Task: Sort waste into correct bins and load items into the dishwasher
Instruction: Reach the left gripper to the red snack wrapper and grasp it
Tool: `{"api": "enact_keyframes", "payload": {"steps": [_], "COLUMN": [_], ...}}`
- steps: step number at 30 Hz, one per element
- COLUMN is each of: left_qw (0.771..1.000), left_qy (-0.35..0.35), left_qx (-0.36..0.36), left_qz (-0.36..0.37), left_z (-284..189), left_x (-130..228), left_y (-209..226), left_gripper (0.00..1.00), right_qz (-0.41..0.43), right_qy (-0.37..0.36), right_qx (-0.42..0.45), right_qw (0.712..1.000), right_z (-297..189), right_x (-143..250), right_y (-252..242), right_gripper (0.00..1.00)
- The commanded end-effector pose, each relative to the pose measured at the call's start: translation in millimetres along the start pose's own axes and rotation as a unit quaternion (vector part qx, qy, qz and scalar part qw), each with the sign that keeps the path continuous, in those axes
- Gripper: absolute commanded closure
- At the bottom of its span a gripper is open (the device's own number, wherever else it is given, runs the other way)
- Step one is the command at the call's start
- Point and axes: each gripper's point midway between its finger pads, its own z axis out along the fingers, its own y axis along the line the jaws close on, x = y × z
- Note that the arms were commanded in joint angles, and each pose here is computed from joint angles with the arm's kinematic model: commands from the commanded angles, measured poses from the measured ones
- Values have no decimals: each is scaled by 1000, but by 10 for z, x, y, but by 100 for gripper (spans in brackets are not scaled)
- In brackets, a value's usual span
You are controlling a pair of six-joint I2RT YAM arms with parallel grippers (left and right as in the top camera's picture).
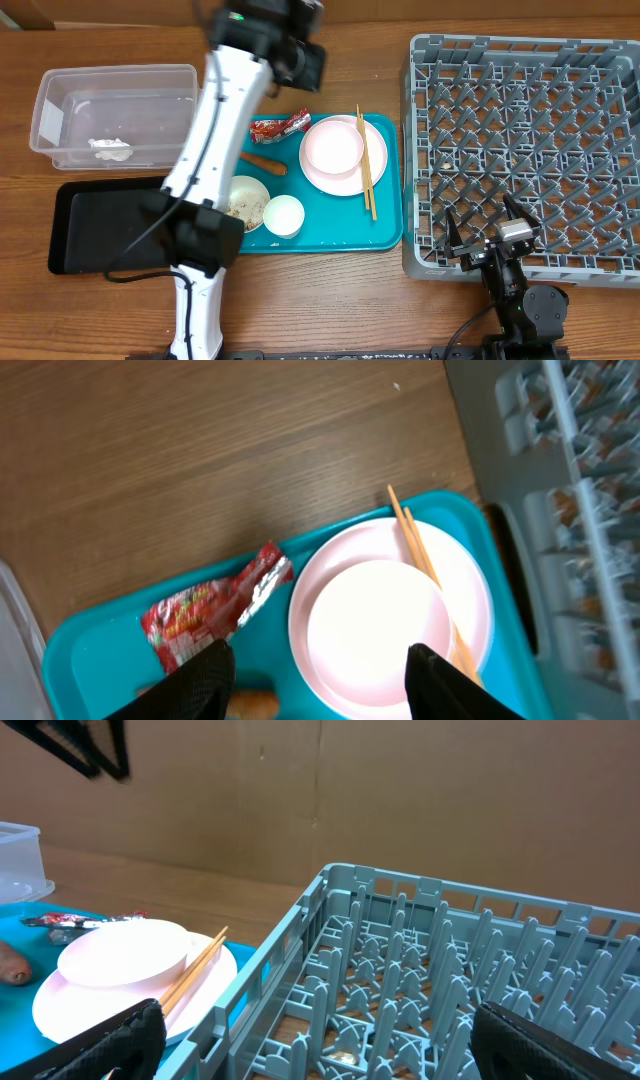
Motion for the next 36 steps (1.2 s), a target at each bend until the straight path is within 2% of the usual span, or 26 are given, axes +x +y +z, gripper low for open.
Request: {"api": "enact_keyframes", "payload": {"steps": [1,3,5,8,11,12,13,14,18,20,21,23,24,29,36], "left_qw": [995,995,995,995,995,995,994,994,995,995,994,994,993,989,987], "left_qy": [27,36,42,53,61,63,68,70,78,85,93,102,108,138,148], "left_qx": [-68,-68,-70,-74,-78,-79,-81,-82,-58,-54,-51,-48,-47,-42,-32], "left_qz": [61,62,54,37,23,20,12,7,-10,-10,0,4,4,36,60], "left_z": [281,410,497,657,759,779,817,839,883,904,939,988,1016,1114,1285], "left_x": [144,208,257,341,405,418,454,472,522,558,609,680,724,930,1084], "left_y": [100,100,144,302,459,491,580,625,677,680,673,658,650,657,651], "left_gripper": [43,40,8,14,24,24,7,0,0,30,58,78,77,55,37], "right_qz": [0,0,0,0,0,0,0,0,0,0,0,0,0,0,0], "right_qy": [-1,-1,-1,-1,-1,-1,-1,-1,-1,-1,-1,-1,-1,-1,-1], "right_qx": [5,5,5,5,5,5,5,5,5,5,5,5,5,5,5], "right_qw": [1000,1000,1000,1000,1000,1000,1000,1000,1000,1000,1000,1000,1000,1000,1000], "right_z": [1,1,1,1,1,1,1,1,1,1,1,1,1,1,1], "right_x": [19,19,19,19,19,19,19,19,19,19,19,19,19,19,19], "right_y": [-16,-16,-16,-16,-16,-16,-16,-16,-16,-16,-16,-16,-16,-16,-16], "right_gripper": [0,0,0,0,0,0,0,0,0,0,0,0,0,0,0]}}
